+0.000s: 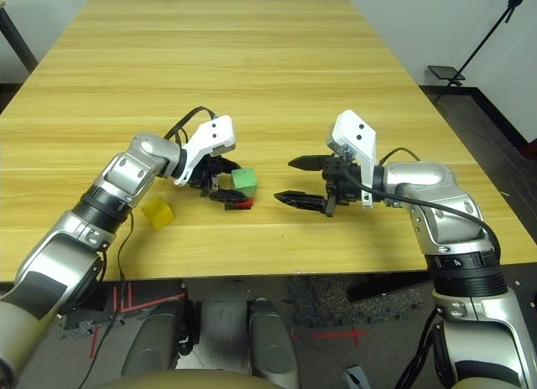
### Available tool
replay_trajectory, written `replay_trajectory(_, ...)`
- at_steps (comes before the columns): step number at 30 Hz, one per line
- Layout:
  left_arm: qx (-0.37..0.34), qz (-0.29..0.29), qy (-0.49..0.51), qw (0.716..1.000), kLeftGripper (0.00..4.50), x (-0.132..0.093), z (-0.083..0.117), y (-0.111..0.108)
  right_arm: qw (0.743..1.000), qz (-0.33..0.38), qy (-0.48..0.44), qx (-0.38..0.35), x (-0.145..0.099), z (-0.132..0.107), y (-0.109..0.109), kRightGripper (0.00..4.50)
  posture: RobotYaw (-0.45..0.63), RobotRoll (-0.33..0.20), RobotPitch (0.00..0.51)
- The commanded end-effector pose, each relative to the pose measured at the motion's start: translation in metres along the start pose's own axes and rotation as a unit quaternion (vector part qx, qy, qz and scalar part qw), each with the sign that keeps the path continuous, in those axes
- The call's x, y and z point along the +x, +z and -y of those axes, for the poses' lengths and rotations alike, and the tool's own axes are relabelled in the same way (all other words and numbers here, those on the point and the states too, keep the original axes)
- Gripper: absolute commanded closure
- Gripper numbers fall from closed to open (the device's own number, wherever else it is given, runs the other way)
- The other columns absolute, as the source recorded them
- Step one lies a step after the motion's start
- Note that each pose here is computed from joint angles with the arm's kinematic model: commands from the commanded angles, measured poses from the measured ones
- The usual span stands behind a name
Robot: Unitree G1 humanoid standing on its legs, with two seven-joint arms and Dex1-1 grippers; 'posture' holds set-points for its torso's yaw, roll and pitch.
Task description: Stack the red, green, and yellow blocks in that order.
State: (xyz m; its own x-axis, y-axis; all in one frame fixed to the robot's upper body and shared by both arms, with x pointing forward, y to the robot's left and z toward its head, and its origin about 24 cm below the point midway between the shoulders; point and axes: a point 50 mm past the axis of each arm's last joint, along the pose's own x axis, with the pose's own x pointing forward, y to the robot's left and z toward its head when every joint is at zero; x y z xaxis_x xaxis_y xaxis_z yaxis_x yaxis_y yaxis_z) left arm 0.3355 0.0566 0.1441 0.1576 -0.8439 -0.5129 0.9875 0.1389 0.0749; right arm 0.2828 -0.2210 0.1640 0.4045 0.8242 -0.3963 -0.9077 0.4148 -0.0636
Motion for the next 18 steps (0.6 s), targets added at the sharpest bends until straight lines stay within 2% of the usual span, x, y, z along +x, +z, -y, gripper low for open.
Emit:
replay_trajectory(1, -0.017, 0.04, 0.06, 0.997, 0.02, -0.03, 0.002, 0.017, 1.0, 0.001, -0.004, -0.004, -0.002, 0.003, 0.004, 0.0, 0.04, -0.069, 0.092)
replay_trajectory(5, -0.058, 0.021, 0.138, 0.989, 0.02, -0.069, 0.015, 0.009, 1.0, 0.0, 0.001, -0.006, 0.0, 0.006, 0.005, 0.0, 0.09, -0.067, 0.088)
replay_trajectory(10, -0.132, -0.033, 0.24, 0.961, 0.02, -0.102, 0.039, -0.022, 1.0, 0.002, 0.01, -0.01, 0.005, 0.012, 0.007, 0.0, 0.13, -0.072, 0.085)
replay_trajectory(14, -0.171, -0.048, 0.271, 0.946, 0.02, -0.103, 0.056, -0.04, 1.0, 0.003, 0.021, -0.013, 0.011, 0.015, 0.009, 0.0, 0.15, -0.079, 0.087)
replay_trajectory(18, -0.187, -0.063, 0.279, 0.94, 0.02, -0.099, 0.065, -0.049, 1.0, 0.003, 0.025, -0.016, 0.013, 0.018, 0.011, 0.0, 0.16, -0.085, 0.088)
